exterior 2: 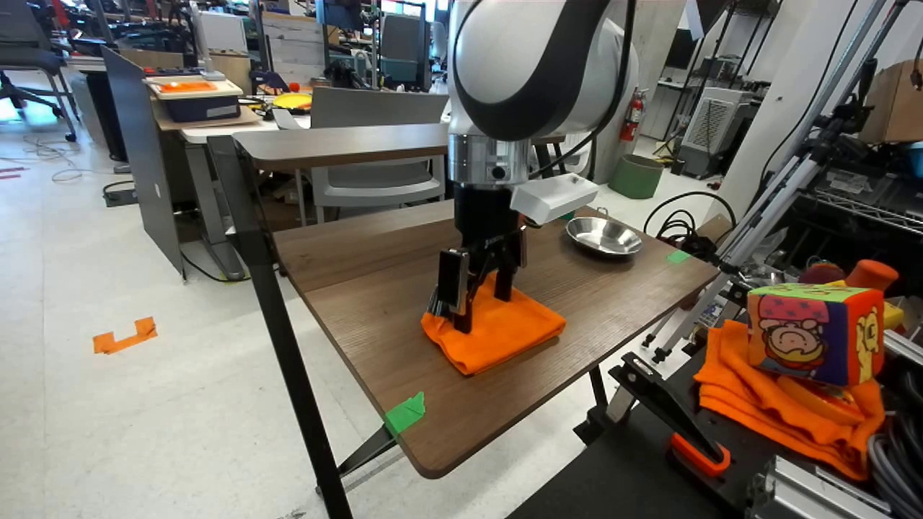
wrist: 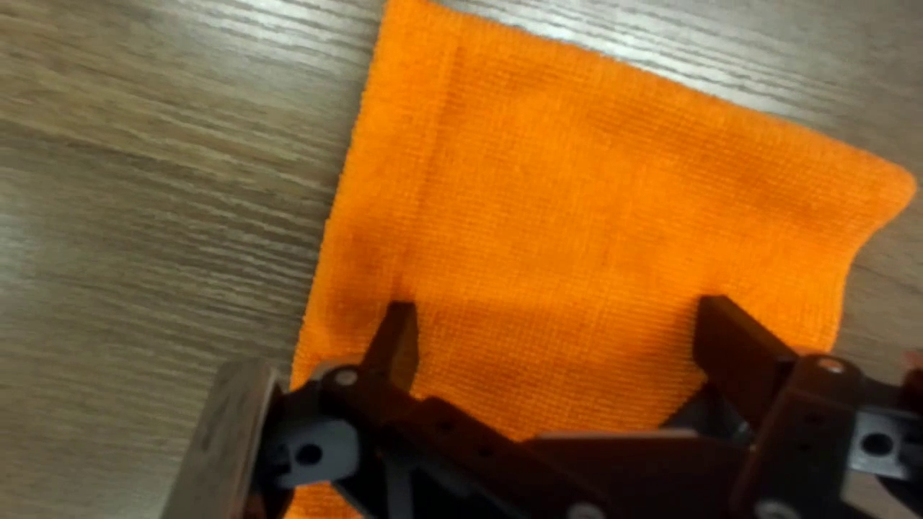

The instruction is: Slide the orange cloth slightly to the left

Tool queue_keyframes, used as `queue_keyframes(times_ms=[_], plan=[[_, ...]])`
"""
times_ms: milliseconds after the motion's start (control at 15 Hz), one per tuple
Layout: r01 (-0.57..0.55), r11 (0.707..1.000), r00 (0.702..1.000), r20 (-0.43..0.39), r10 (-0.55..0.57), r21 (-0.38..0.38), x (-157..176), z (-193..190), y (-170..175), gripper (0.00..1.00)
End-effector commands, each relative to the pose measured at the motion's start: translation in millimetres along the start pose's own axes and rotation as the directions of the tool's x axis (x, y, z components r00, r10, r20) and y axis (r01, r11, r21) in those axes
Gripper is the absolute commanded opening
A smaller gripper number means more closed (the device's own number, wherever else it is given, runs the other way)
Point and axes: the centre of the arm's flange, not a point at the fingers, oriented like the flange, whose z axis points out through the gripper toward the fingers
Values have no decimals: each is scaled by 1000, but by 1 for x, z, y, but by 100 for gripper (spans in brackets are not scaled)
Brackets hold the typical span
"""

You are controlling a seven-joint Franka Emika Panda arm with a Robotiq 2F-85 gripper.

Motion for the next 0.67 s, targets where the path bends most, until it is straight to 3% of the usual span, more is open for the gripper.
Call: queue_keyframes(times_ms=[0, 333, 400, 600], plan=[[-3, 1000, 999, -37, 2, -7, -31, -39, 6, 100], [-78, 997, 990, -120, 78, 9, -80, -109, 26, 100], [-61, 998, 995, -74, 60, -4, -39, -77, 21, 100], [-89, 996, 991, -101, 88, -7, -63, -105, 30, 100]])
